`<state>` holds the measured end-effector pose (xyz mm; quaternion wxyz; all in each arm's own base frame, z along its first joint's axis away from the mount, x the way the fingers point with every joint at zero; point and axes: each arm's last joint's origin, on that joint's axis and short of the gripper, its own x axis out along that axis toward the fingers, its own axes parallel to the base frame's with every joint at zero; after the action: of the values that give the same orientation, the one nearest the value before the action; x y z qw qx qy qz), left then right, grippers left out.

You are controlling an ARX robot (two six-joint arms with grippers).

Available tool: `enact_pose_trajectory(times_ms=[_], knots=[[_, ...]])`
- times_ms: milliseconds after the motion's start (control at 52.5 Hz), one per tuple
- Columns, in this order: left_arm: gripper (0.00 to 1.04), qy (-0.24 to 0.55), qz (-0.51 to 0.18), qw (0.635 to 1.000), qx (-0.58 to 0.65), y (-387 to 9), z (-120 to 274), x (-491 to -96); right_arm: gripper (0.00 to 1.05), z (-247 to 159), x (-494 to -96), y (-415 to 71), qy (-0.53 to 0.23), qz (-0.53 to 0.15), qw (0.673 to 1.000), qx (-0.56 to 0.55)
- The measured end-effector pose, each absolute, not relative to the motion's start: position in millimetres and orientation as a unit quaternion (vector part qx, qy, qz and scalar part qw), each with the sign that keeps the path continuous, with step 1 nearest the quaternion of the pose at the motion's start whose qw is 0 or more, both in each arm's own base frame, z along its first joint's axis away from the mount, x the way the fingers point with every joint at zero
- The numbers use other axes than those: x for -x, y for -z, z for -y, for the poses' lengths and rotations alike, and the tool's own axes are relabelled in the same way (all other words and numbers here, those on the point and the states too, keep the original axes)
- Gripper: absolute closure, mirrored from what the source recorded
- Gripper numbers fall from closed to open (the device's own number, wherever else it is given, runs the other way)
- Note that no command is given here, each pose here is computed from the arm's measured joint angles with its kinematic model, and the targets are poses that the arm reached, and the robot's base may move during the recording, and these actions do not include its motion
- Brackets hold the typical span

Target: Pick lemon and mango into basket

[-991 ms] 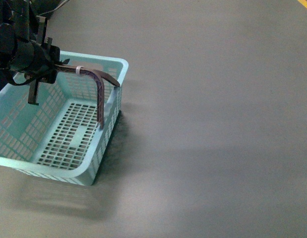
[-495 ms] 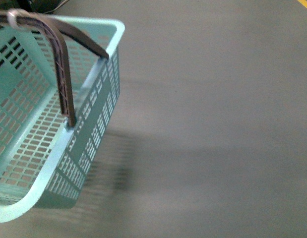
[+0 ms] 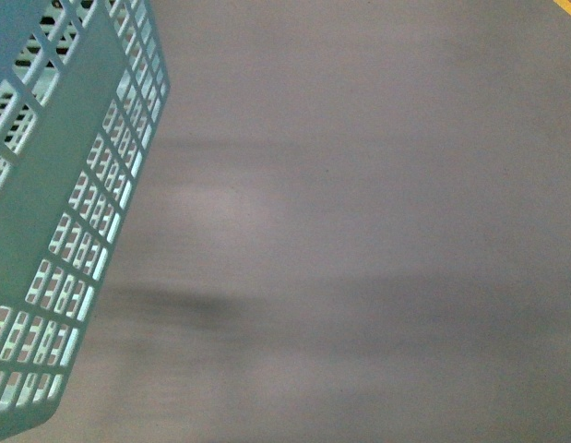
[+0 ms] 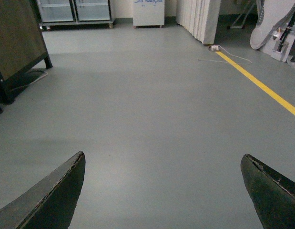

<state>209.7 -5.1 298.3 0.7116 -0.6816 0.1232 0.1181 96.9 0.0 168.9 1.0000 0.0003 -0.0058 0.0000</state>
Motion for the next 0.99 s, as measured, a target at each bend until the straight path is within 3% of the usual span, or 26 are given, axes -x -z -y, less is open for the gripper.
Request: enact_pose_trajectory(times_ms=[991], knots=[[1.0,-0.108,-0.122,0.711,0.684,-302.6,6.5,-203.5,0.09,0.0,-96.9,-168.9,0.0,0.006,1.0,0.0]])
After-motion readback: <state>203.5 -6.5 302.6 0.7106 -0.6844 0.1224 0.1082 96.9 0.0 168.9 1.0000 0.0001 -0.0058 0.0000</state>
